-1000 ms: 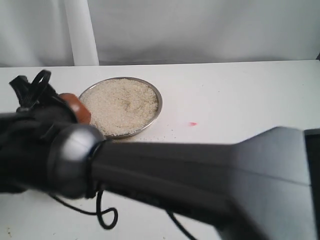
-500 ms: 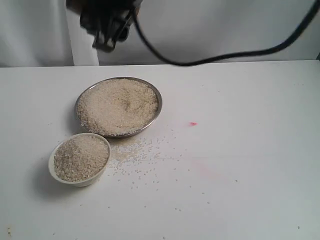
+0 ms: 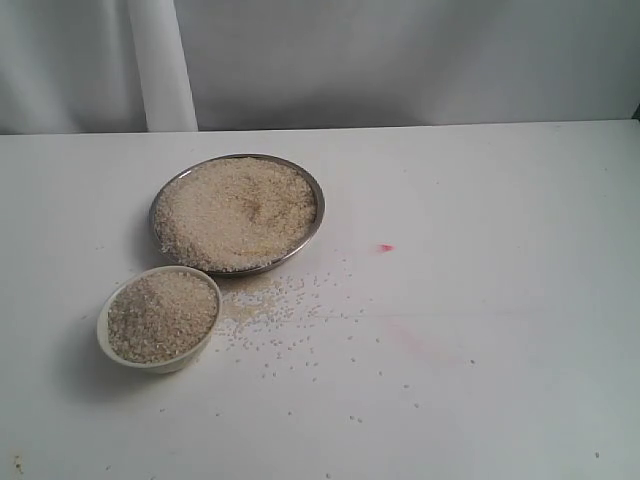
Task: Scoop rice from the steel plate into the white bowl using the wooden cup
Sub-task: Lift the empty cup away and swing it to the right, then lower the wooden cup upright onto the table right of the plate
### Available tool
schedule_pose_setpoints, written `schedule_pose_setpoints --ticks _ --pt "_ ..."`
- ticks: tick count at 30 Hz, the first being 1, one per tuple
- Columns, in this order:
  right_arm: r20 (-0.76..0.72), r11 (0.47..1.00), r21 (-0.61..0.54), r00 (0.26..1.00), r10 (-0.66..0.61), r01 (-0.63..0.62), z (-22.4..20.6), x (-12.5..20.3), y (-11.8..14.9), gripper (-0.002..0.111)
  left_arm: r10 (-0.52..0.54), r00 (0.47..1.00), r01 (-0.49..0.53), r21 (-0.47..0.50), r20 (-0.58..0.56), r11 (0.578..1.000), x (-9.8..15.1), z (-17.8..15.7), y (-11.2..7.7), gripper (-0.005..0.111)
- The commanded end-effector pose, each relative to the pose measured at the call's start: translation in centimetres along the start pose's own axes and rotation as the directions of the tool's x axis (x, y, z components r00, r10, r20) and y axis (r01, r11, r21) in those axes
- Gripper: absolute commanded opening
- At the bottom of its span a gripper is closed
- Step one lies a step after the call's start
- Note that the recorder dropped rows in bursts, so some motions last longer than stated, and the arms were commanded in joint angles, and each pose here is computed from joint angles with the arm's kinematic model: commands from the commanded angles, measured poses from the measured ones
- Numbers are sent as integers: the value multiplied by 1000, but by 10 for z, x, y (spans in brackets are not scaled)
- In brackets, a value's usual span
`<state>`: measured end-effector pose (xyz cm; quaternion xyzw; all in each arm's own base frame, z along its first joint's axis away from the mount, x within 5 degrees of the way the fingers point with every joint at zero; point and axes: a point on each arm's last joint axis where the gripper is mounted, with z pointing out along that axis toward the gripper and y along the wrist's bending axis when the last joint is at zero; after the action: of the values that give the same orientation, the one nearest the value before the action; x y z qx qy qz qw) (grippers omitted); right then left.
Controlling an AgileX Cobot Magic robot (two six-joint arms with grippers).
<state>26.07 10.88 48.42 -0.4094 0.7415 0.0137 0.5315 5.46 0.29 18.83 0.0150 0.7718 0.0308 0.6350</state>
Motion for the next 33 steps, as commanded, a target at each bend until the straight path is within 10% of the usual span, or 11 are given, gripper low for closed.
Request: schedule_pose_setpoints --ticks 1,9,12,16,17,33 --pt "73 996 58 996 57 -62 1 39 -2 0 -13 1000 13 6 9 1000 0 0 0 0" --pt "126 918 57 915 384 -393 32 108 11 0 -13 1000 13 6 9 1000 0 0 0 0" --pt "155 935 180 947 280 -306 41 128 11 0 -13 1000 13 6 9 1000 0 0 0 0" --pt "212 769 88 766 607 -633 49 144 23 0 -13 1000 13 6 9 1000 0 0 0 0" --pt "168 929 177 940 296 -324 50 147 22 0 -13 1000 13 6 9 1000 0 0 0 0" --pt "31 956 -92 959 282 -279 119 199 52 0 -13 1000 13 6 9 1000 0 0 0 0"
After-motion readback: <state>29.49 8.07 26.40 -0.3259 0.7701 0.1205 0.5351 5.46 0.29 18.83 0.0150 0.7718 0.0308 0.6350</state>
